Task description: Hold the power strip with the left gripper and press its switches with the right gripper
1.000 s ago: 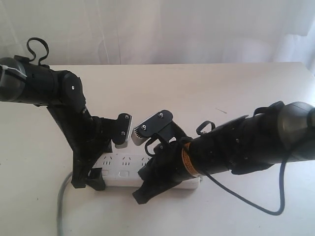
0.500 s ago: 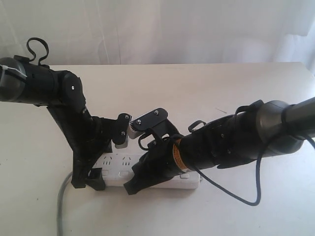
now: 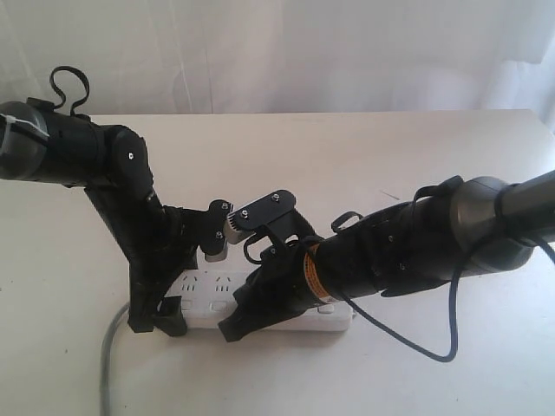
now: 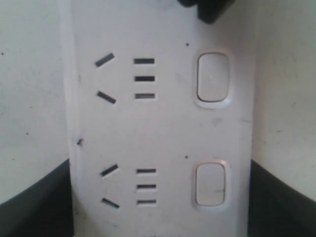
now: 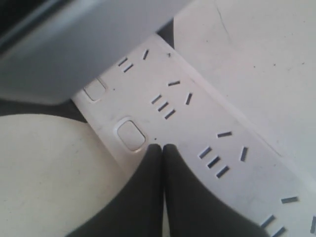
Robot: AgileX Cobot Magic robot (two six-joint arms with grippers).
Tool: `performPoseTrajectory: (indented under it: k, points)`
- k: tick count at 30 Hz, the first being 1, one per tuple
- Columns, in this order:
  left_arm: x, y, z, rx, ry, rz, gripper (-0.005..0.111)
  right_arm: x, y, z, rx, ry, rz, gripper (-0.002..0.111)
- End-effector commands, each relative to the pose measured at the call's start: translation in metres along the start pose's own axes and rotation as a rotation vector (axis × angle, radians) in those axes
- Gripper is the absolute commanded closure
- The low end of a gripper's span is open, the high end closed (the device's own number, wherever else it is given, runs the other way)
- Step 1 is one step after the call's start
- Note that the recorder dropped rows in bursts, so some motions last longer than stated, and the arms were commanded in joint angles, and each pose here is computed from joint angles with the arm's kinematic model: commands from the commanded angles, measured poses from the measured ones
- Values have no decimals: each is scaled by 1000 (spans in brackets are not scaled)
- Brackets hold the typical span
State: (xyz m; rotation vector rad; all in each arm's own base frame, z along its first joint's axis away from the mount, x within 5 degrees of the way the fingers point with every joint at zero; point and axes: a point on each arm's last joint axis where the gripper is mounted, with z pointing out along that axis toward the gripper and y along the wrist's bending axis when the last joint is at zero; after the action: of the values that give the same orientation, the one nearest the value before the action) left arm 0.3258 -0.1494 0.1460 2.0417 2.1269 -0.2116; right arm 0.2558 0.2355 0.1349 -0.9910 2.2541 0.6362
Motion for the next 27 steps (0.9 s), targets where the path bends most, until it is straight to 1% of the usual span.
performPoseTrajectory:
  k: [1, 15, 20, 27]
  points:
    - [7, -12, 12, 119, 54, -27, 107, 4, -4, 2, 42, 24, -11, 108]
    - [7, -12, 12, 120, 56, -25, 107, 6, -4, 2, 53, 31, 4, 108]
    - [7, -12, 12, 118, 56, -25, 107, 11, 0, 2, 5, 37, 13, 108]
    - [7, -12, 12, 116, 55, -25, 107, 14, 0, 2, 5, 45, 15, 108]
